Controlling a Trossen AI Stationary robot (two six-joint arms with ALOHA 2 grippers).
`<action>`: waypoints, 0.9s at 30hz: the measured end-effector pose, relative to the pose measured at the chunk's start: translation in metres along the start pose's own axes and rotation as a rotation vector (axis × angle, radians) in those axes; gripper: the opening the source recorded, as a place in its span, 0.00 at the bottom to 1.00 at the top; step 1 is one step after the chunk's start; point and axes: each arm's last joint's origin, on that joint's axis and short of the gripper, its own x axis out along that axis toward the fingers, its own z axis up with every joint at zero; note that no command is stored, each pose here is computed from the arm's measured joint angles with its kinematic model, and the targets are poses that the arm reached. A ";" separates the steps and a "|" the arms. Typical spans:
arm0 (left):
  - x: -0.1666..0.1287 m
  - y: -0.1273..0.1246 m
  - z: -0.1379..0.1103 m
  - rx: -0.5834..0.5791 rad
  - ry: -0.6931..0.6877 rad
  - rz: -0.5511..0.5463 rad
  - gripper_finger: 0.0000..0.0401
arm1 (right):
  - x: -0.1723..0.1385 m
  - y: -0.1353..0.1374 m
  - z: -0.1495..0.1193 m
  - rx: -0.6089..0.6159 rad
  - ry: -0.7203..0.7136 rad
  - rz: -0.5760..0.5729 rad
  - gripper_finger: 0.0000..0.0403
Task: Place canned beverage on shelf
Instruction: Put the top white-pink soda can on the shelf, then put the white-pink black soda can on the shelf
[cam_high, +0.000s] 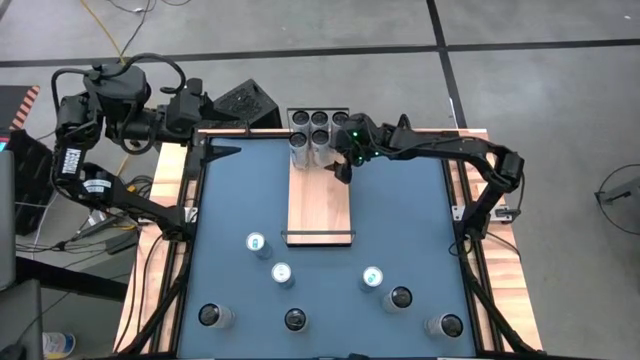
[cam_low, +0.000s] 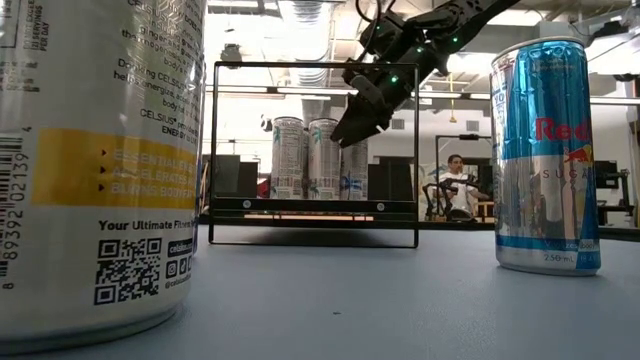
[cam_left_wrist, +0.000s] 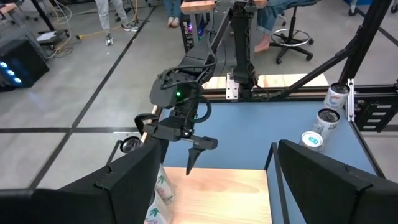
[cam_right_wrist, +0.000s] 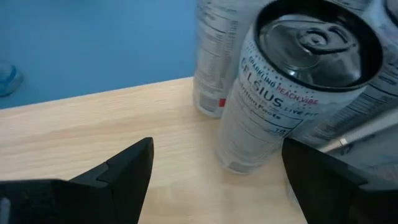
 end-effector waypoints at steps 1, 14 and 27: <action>0.000 0.000 0.000 0.001 0.000 0.000 0.78 | 0.000 0.000 0.000 -0.005 -0.002 0.008 0.84; 0.000 0.001 0.000 -0.007 0.008 0.051 0.78 | -0.006 0.003 0.002 0.011 -0.022 0.089 0.84; 0.006 -0.024 -0.021 -0.219 0.271 0.002 0.78 | -0.123 0.009 0.056 -0.026 -0.183 0.043 0.84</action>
